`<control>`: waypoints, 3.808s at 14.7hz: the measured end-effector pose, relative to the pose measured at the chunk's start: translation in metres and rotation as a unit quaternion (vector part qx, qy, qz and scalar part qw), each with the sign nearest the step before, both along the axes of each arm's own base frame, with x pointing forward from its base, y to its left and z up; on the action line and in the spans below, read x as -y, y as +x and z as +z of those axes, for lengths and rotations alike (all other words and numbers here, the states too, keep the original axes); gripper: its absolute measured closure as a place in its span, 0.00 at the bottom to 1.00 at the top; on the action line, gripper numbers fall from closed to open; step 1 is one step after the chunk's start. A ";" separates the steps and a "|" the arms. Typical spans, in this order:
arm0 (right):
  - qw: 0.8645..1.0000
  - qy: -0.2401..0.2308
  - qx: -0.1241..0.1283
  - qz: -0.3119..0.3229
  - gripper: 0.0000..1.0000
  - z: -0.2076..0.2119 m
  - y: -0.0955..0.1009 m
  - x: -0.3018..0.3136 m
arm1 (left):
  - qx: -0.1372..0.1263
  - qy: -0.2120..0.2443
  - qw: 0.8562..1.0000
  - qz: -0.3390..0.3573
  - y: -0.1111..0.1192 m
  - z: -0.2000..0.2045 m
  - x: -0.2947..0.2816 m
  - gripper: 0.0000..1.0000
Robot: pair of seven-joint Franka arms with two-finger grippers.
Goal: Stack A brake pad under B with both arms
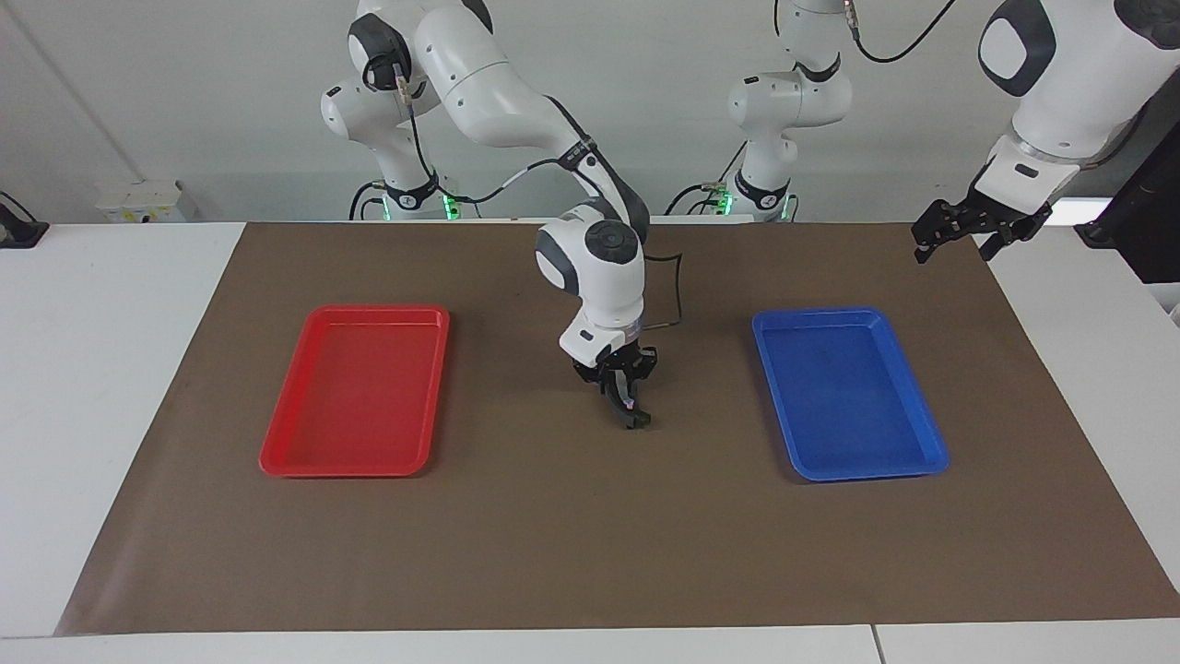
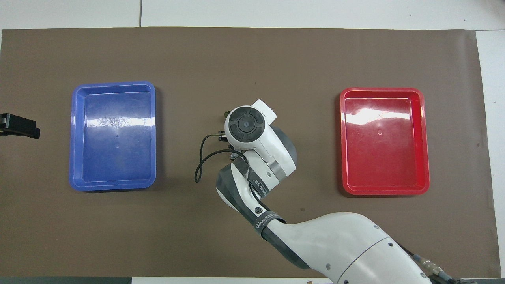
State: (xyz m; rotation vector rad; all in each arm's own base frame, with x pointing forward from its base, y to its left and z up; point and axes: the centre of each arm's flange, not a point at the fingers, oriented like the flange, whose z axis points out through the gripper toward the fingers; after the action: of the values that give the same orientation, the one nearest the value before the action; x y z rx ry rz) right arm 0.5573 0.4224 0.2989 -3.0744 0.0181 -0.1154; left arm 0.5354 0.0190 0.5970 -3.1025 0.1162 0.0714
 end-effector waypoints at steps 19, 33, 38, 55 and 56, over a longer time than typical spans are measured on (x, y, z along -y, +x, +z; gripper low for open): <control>1.000 -0.010 -0.010 -0.005 0.57 0.000 0.008 -0.001 | 0.000 0.000 1.000 -0.005 0.000 0.000 0.004 0.00; 0.995 -0.010 0.031 -0.089 0.00 0.101 0.059 0.099 | 0.000 0.000 1.000 -0.008 0.000 0.000 0.008 0.00; 0.994 -0.035 0.028 -0.103 0.00 0.182 0.083 0.242 | 0.000 0.000 1.000 -0.011 0.000 0.000 0.011 0.00; 0.993 -0.059 -0.067 -0.072 0.00 0.325 -0.021 0.425 | 0.000 0.000 1.000 -0.006 0.000 0.000 0.005 0.00; 0.994 -0.052 -0.070 -0.072 0.00 0.323 -0.021 0.424 | 0.000 0.000 1.000 -0.006 0.000 0.000 0.005 0.00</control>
State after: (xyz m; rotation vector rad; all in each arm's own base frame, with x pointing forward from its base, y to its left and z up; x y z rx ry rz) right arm 0.5360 -0.0015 0.6216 -3.1765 0.2479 0.0965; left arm 0.5356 0.0139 0.5970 -3.1014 0.1332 0.0711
